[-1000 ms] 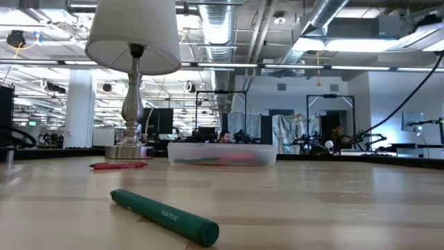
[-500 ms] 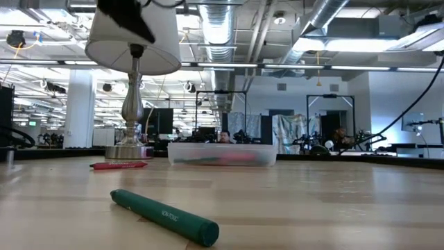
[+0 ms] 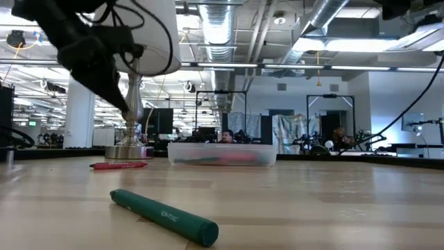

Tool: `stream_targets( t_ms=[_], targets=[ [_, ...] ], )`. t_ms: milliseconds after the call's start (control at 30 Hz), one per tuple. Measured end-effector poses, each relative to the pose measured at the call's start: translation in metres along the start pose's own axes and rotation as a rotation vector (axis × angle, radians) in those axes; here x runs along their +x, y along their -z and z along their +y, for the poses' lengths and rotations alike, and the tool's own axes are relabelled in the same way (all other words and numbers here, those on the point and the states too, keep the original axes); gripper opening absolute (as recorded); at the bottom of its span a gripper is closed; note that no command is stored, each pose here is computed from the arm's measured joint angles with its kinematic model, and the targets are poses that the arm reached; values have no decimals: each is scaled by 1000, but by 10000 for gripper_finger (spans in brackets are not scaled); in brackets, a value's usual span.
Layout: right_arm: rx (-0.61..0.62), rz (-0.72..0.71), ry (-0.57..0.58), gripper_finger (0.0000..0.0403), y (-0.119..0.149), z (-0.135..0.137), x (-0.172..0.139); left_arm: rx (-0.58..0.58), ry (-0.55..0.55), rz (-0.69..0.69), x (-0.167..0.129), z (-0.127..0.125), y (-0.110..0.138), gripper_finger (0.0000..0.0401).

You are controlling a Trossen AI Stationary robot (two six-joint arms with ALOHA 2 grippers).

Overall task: Pick & place school supplies into a supply box
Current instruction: Put the green crayon into the pink supply box

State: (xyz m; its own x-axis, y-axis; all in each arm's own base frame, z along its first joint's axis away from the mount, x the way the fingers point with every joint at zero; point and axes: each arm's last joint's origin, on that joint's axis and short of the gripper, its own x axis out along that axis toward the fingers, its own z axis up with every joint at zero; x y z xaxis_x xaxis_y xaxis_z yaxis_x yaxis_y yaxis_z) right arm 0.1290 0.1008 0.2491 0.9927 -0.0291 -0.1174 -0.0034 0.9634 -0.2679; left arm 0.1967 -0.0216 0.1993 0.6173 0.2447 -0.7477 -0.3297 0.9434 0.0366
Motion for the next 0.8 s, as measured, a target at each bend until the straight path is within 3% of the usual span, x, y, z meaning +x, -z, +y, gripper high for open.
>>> stream_targets(
  t_ms=[267,467,800],
  targets=[
    [-6,4,-1,97,13,7,5,-121,81,-33,14,-1,15,127],
    [-33,38,-4,97,19,15,12,-38,149,-81,20,-4,23,127],
    [-43,23,12,97,17,16,16,7,113,-42,22,-4,27,127]
  ],
)
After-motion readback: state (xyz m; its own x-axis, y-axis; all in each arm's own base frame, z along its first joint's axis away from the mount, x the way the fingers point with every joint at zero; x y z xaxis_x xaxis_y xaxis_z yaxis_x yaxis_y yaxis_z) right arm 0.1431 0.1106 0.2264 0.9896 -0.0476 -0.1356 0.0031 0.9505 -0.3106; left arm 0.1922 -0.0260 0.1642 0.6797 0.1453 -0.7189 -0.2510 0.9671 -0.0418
